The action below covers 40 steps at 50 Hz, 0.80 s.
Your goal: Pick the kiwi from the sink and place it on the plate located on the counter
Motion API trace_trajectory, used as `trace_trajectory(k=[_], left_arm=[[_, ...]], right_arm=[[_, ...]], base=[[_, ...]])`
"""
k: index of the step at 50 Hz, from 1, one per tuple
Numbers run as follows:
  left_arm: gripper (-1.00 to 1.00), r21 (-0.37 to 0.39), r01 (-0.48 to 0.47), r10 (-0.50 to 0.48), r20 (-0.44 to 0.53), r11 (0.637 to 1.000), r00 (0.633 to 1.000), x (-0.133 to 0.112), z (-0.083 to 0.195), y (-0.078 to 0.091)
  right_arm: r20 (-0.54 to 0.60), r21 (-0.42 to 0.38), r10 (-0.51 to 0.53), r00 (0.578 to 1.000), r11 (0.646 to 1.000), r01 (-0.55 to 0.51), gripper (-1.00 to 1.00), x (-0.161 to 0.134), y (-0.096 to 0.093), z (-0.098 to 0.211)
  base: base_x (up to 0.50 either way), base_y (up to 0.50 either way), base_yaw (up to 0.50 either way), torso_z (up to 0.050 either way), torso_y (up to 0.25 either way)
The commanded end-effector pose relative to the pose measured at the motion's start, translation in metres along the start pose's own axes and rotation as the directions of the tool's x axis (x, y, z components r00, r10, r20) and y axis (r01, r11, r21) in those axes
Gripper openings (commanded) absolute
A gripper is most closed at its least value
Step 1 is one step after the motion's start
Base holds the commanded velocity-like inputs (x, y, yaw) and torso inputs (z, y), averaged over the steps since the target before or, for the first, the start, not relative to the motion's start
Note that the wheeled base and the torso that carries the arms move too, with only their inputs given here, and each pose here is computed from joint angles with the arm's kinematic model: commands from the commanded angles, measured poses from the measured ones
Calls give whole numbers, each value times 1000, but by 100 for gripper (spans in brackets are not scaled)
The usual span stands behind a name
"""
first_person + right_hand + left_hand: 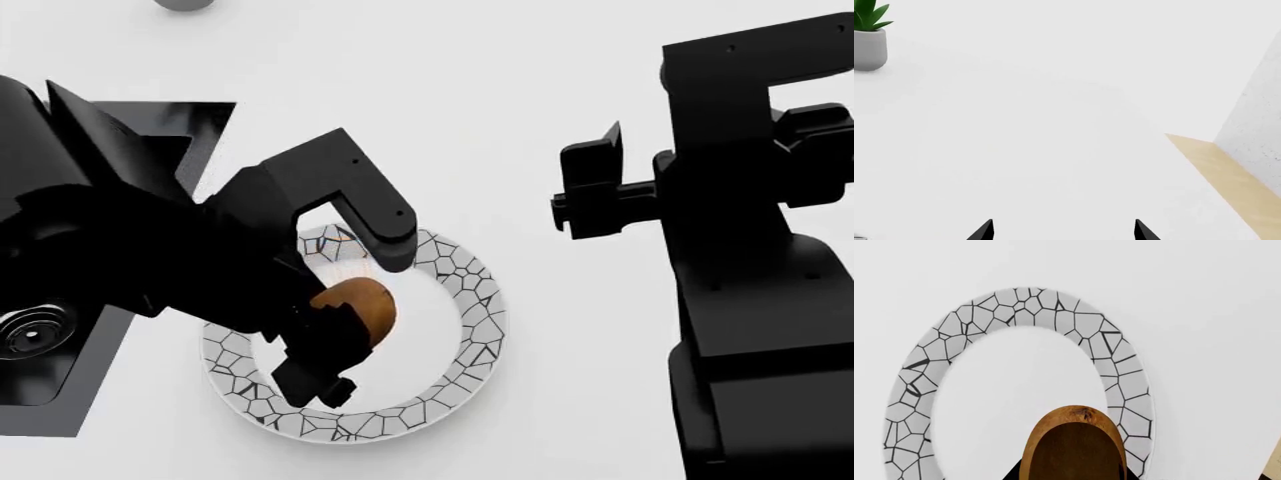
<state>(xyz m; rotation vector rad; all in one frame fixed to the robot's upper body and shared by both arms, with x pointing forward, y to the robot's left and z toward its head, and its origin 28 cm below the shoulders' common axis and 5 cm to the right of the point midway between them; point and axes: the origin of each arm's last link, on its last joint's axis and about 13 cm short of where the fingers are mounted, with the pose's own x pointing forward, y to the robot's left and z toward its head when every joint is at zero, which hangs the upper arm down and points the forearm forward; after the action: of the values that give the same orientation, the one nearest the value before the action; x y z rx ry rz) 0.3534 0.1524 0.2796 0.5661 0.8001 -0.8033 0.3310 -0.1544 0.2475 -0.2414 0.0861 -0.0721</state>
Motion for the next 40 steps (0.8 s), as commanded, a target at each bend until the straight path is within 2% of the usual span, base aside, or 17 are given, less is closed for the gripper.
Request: trace_trajectory(k=[1, 8, 9, 40], left_arm=[[-100, 3, 12, -12, 44, 1000, 999, 2, 3, 0], [-100, 0, -1, 1, 48, 1000, 999, 3, 3, 3], [100, 0, -1, 1, 47, 1000, 999, 3, 3, 3], [100, 8, -50, 49, 78, 999, 996, -2, 6, 6]], right_arm=[[-1, 3, 8, 1000, 1000, -8, 100, 7, 1, 1], [-1, -1, 6, 1000, 1000, -6, 100, 8, 1, 1], [0, -2, 7, 1000, 1000, -7, 100, 8, 1, 2], [-1, -2, 8, 1000, 1000, -8, 100, 7, 1, 1]], base=[[0, 0, 0, 0, 0], [0, 0, 0, 0, 0], [0, 0, 0, 0, 0], [0, 0, 0, 0, 0]])
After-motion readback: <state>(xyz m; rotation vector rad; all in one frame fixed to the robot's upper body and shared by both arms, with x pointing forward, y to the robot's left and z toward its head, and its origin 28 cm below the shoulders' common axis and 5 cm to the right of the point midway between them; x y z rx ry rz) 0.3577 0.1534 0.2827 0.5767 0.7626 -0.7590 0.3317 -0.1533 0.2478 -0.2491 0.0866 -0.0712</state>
